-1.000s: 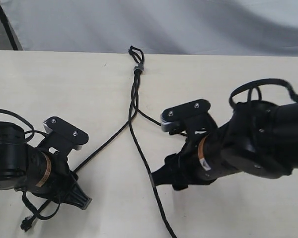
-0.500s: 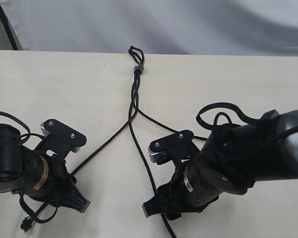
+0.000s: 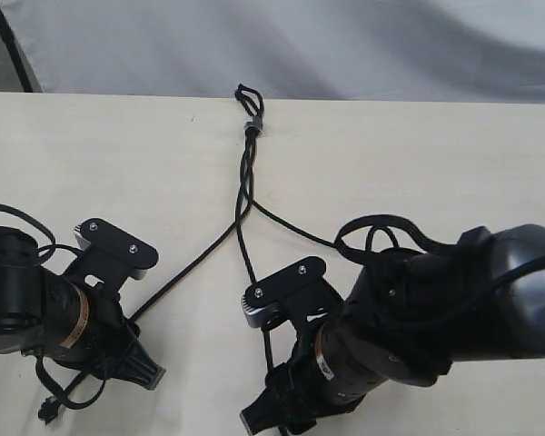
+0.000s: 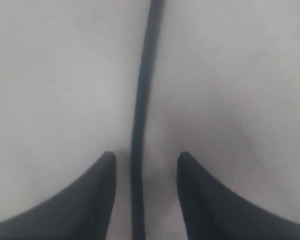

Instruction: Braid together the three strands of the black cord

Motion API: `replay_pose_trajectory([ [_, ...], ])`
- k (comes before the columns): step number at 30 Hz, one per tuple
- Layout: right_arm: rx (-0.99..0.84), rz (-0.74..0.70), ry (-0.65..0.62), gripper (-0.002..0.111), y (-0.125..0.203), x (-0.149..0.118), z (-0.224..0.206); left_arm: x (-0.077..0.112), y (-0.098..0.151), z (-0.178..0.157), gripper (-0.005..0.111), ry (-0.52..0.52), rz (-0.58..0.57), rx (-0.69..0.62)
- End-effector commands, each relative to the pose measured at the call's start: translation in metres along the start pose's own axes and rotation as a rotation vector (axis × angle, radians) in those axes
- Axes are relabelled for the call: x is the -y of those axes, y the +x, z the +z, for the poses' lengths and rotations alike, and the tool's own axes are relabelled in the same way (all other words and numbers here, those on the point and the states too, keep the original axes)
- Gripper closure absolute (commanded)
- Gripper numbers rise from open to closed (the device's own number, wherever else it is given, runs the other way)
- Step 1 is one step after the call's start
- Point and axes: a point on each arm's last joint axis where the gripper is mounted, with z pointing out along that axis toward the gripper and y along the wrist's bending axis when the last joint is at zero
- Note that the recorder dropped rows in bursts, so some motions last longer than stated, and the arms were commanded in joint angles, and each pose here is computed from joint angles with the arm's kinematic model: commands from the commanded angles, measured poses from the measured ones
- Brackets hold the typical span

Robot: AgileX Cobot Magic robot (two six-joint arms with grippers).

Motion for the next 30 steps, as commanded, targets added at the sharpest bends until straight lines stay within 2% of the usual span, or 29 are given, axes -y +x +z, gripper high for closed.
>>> replay_pose_trajectory([
  [1, -0.048, -0.004, 0.019, 0.052, 0.006, 0.002, 0.004, 0.0, 0.003, 0.0, 0.067, -0.004, -0.009, -0.014],
  [12, 0.136, -0.031, -0.035, 0.052, -0.028, -0.009, -0.052, 0.0, 0.003, 0.0, 0.067, -0.004, -0.011, -0.014],
  [23, -0.022, -0.074, 0.011, 0.053, -0.017, -0.019, 0.002, 0.0, 0.003, 0.0, 0.067, -0.004, -0.011, -0.014],
  [24, -0.033, -0.075, 0.015, 0.055, -0.016, -0.018, 0.005, 0.0, 0.003, 0.0, 0.067, -0.004, -0.011, -0.014],
  [26, -0.054, -0.084, 0.027, 0.07, -0.014, -0.018, 0.011, 0.0, 0.003, 0.0, 0.067, -0.004, -0.011, -0.014],
  [28, -0.066, -0.106, 0.039, 0.091, -0.013, -0.016, 0.011, 0.0, 0.003, 0.0, 0.067, -0.004, -0.011, -0.014],
  [30, -0.069, -0.133, 0.061, 0.108, -0.014, -0.014, 0.009, 0.0, 0.003, 0.0, 0.067, -0.004, -0.011, -0.014],
])
